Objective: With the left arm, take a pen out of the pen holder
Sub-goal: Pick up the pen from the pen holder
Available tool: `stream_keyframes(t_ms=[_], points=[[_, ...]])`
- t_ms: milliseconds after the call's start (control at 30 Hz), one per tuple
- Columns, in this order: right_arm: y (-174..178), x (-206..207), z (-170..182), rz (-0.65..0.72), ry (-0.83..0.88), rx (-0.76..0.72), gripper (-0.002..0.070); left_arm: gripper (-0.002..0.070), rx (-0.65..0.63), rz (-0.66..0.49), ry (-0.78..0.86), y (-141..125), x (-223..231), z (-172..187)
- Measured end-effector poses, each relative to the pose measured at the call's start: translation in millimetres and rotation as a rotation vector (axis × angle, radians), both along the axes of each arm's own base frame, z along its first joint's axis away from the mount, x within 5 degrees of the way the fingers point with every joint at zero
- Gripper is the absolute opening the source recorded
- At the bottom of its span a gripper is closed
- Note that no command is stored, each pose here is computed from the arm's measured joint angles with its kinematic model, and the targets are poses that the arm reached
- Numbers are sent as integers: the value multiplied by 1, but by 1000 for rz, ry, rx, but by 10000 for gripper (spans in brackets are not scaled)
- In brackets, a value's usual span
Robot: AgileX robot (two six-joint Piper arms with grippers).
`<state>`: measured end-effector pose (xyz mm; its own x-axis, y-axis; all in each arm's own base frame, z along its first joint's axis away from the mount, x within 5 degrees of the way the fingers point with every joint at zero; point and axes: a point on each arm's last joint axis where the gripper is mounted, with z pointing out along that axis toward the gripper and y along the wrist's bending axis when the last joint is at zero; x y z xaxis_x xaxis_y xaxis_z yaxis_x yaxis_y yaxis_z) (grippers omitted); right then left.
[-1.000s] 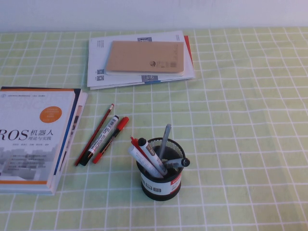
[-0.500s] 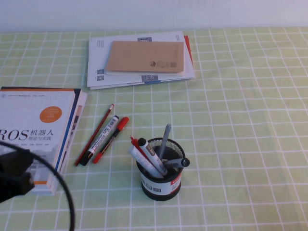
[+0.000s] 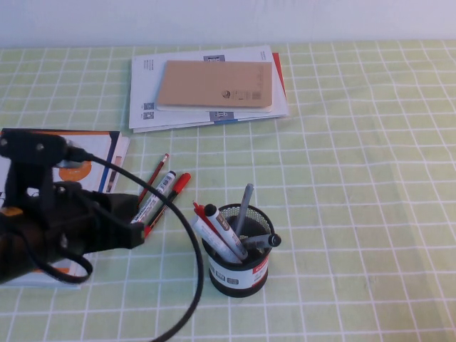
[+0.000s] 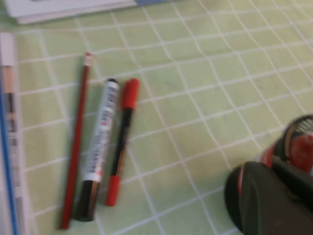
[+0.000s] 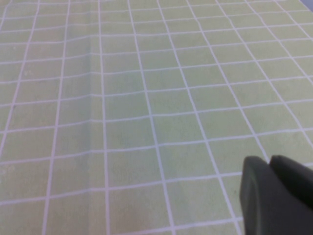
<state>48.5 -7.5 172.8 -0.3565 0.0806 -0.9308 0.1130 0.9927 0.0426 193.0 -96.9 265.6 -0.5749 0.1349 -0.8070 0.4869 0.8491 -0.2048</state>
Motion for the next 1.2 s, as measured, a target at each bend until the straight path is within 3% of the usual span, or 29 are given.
stream_keyframes(t_ms=[167, 500, 867, 1033, 1200], points=[[0, 0, 0, 0, 0, 0, -13, 0, 9, -53, -20, -18, -2, -3], [0, 0, 0, 0, 0, 0, -13, 0, 23, 51, -210, -25, -26, -31], [0, 0, 0, 0, 0, 0, -12, 0, -327, 39, -377, -25, -67, -54], [0, 0, 0, 0, 0, 0, -13, 4, -418, -32, -389, -36, -68, -59], [0, 0, 0, 0, 0, 0, -13, 127, -453, -33, -311, -45, -65, -72]])
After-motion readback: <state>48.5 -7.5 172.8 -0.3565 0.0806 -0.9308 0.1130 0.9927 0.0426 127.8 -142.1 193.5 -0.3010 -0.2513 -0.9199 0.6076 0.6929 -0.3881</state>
